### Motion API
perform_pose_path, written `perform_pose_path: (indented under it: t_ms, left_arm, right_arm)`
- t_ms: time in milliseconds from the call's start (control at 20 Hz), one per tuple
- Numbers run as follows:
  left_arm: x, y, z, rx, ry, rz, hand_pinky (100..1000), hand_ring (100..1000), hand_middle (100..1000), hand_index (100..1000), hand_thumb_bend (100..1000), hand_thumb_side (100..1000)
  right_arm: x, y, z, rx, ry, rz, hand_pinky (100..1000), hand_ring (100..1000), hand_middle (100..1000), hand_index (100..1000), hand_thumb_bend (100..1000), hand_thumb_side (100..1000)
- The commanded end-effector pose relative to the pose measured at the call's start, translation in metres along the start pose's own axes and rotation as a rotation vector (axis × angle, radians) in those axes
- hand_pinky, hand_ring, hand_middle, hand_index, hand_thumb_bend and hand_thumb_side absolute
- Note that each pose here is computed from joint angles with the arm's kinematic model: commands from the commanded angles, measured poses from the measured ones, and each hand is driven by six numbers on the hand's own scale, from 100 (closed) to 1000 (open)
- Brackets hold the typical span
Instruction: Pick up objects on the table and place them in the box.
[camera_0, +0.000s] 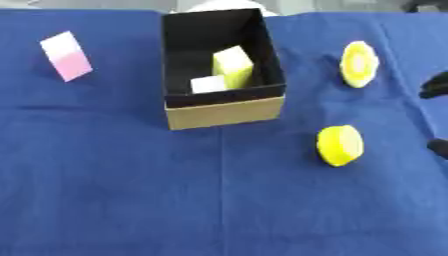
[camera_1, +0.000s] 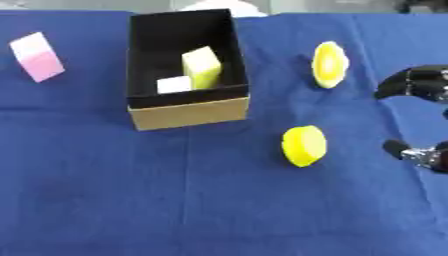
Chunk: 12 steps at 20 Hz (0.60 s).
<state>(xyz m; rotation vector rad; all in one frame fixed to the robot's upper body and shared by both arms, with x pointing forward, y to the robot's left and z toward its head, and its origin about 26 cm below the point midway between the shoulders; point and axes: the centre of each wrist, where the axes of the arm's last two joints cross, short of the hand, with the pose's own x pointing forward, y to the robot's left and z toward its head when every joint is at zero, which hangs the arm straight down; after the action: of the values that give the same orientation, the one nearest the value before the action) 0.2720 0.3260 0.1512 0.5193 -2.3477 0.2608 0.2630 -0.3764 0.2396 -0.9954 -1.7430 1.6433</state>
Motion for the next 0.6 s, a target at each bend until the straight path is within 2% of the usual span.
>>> perform_pose_path:
  t_ms: [50,250,350,600]
  left_arm:
    - [0.007,0.0,-0.005,-0.007,-0.033,0.004,771,573,529,810,195,636]
    - [0.007,-0.001,-0.006,-0.01,-0.033,0.007,770,573,528,810,195,636]
    - [0.007,-0.001,-0.006,-0.012,-0.032,0.008,770,572,528,809,195,635]
    - [0.007,-0.002,-0.006,-0.02,-0.032,0.014,770,572,526,809,193,635]
  right_arm:
    - [0.002,-0.011,-0.003,0.011,-0.011,0.043,855,844,770,809,409,151]
    - [0.005,-0.008,-0.007,0.057,-0.001,0.03,842,839,765,807,407,148]
    - [0.007,-0.007,-0.009,0.082,0.006,0.02,831,834,762,808,400,116]
    - [0.011,-0.011,-0.018,0.125,0.044,0.001,827,829,759,814,399,109]
